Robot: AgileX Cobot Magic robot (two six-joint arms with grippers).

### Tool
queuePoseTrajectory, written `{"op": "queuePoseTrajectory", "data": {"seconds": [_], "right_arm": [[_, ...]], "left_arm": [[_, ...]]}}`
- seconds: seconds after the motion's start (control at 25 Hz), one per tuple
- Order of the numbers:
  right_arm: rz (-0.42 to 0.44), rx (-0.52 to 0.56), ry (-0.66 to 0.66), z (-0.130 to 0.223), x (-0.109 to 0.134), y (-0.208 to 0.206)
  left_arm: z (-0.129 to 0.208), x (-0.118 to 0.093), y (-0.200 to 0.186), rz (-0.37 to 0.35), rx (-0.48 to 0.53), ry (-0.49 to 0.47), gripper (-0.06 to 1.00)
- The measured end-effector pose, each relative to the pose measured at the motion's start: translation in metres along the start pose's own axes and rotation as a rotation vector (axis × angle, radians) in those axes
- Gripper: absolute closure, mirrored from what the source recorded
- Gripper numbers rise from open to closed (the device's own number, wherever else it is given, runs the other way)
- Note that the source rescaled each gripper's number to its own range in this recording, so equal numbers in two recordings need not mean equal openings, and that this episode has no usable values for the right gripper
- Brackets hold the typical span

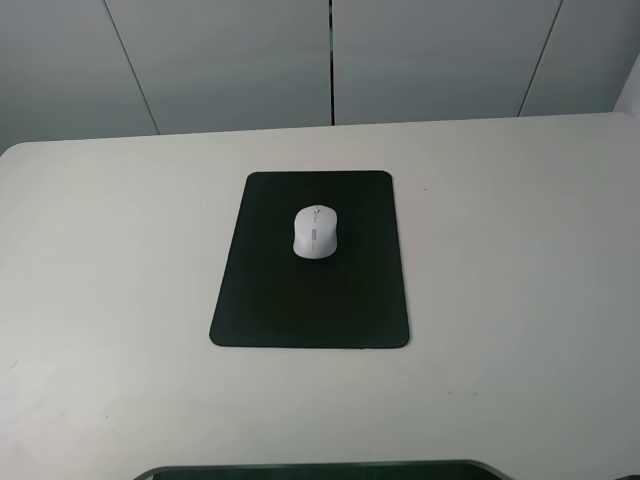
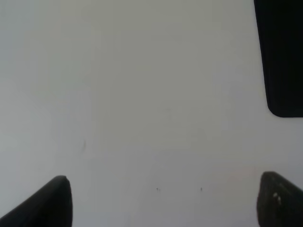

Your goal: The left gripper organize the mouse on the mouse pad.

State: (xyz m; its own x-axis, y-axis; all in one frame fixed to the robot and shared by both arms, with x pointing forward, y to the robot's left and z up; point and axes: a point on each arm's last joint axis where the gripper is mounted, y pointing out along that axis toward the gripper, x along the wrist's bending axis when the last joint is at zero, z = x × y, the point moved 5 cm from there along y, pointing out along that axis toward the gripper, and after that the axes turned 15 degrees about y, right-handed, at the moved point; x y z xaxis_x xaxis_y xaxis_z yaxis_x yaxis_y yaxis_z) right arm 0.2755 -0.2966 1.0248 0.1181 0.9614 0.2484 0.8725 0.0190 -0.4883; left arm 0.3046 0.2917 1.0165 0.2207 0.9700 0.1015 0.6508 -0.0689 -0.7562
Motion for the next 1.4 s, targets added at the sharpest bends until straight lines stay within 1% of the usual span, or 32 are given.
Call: {"op": "queuePoseTrajectory", "data": {"seconds": [0.12,0.32,0.72,0.88,1.4], "right_arm": [[0.0,0.0,0.0,0.0,0.0,0.0],[0.0,0.0,0.0,0.0,0.0,0.0],[0.0,0.0,0.0,0.0,0.0,0.0],[0.0,0.0,0.0,0.0,0.0,0.0],[0.0,0.0,0.0,0.0,0.0,0.0]], "left_arm": [[0.001,0.0,-0.005,-0.015,-0.043,0.004,-0.06],[0.001,0.004,-0.012,-0.081,-0.167,0.05,-0.06],[0.013,0.002,-0.027,-0.134,-0.329,0.063,-0.06],[0.014,0.002,-0.029,-0.142,-0.345,0.063,-0.06],[0.015,0.003,-0.029,-0.148,-0.345,0.031,-0.06]]}}
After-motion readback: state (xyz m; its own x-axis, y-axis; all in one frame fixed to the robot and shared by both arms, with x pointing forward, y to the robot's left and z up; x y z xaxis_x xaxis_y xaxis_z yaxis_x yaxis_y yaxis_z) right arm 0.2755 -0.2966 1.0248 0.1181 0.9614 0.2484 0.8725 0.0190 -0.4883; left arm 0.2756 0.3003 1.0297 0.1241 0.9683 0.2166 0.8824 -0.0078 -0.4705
